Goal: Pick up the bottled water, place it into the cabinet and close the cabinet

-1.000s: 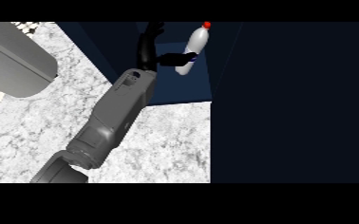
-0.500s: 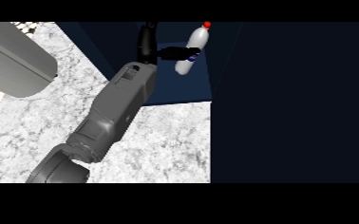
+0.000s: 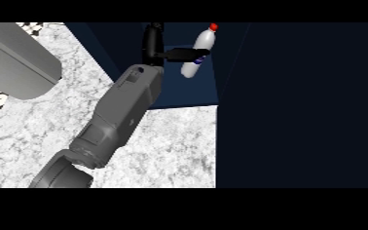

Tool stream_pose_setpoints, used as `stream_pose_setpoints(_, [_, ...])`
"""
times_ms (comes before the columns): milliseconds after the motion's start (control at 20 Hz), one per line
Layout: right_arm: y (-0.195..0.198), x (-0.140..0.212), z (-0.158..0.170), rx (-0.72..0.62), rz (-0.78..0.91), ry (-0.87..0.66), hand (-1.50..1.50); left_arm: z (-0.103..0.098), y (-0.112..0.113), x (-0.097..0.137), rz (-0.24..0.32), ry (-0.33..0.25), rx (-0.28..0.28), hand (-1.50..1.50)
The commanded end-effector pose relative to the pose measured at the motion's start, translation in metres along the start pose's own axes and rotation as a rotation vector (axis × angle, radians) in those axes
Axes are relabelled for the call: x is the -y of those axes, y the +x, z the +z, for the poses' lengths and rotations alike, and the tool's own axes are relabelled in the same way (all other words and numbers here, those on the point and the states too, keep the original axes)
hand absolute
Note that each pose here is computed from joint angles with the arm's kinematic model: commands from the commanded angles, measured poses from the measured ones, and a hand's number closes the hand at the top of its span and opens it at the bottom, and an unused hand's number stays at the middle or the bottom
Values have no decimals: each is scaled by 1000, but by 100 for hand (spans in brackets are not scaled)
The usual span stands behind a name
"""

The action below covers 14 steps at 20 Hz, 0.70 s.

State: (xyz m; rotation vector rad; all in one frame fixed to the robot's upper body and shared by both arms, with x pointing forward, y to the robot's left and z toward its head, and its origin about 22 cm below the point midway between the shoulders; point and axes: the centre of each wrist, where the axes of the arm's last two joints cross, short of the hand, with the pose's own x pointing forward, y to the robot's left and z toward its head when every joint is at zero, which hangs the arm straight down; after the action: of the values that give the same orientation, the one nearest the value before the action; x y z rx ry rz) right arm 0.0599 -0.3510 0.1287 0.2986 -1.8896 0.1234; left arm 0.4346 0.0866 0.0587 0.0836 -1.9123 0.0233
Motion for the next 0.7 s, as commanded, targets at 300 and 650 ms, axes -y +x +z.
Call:
stream_pose_setpoints(300, [31,-33,-10,24,46,22,-150,23,1,12,122,-43,-18,-150])
stream_pose_setpoints(650, [23,-24,-11,10,40,-12,-150,100,-19,20,224,-118,-40,-150])
